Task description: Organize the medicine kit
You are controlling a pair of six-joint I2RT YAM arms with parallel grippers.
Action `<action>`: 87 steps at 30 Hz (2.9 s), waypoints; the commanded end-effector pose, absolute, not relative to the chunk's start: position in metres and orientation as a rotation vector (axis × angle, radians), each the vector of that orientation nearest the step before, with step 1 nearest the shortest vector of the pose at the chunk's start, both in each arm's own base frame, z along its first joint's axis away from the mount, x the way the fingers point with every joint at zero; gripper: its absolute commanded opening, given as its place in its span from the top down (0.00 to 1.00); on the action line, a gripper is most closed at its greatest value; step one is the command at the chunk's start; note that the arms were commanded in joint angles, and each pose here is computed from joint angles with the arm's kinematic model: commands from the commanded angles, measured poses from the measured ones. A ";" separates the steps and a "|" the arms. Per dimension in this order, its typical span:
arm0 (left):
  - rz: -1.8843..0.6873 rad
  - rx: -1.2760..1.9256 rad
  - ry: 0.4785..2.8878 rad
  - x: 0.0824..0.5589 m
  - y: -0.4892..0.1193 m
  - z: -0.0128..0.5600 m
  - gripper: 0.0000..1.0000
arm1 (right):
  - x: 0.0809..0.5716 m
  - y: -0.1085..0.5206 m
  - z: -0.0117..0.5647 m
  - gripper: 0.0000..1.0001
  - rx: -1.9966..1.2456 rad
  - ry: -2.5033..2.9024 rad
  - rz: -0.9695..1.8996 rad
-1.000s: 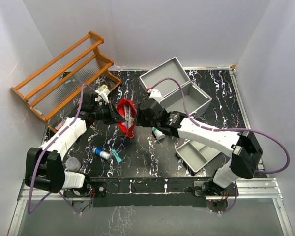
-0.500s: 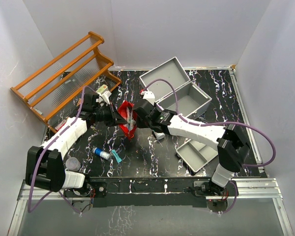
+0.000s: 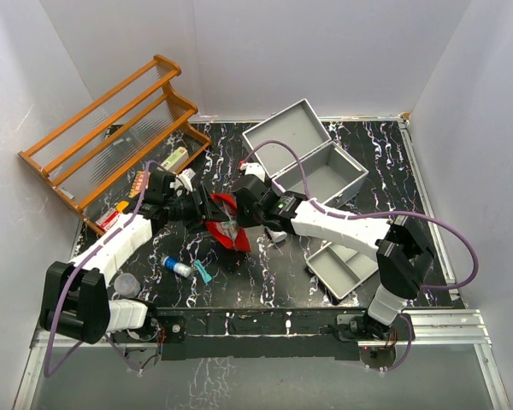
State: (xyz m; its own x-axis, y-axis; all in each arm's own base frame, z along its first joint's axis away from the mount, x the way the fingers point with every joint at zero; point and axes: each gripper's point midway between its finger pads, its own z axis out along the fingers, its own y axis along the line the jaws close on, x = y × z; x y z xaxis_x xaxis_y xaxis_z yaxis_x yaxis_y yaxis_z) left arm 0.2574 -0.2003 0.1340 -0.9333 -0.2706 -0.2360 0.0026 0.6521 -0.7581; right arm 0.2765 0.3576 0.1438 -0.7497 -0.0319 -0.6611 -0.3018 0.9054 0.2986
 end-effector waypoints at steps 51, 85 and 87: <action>-0.699 -0.202 2.556 0.294 -0.162 0.141 1.00 | 0.263 0.376 0.223 0.44 -0.294 2.132 0.841; -0.510 -0.404 2.431 0.323 -0.084 0.212 1.00 | 0.178 0.469 0.058 0.52 -0.856 2.375 0.626; -0.500 -0.410 2.430 0.324 -0.082 0.212 1.00 | 0.178 0.472 0.055 0.54 -0.860 2.369 0.601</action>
State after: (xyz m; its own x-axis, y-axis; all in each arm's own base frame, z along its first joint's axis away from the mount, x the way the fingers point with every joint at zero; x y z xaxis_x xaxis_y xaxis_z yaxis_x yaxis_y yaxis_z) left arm 0.3293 -0.0853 0.1940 -0.7883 -0.3904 -0.4756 -0.1778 0.8845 -0.4314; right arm 0.1691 0.4540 0.0474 -0.6913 -0.4516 -0.5641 -0.6685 0.6959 0.2622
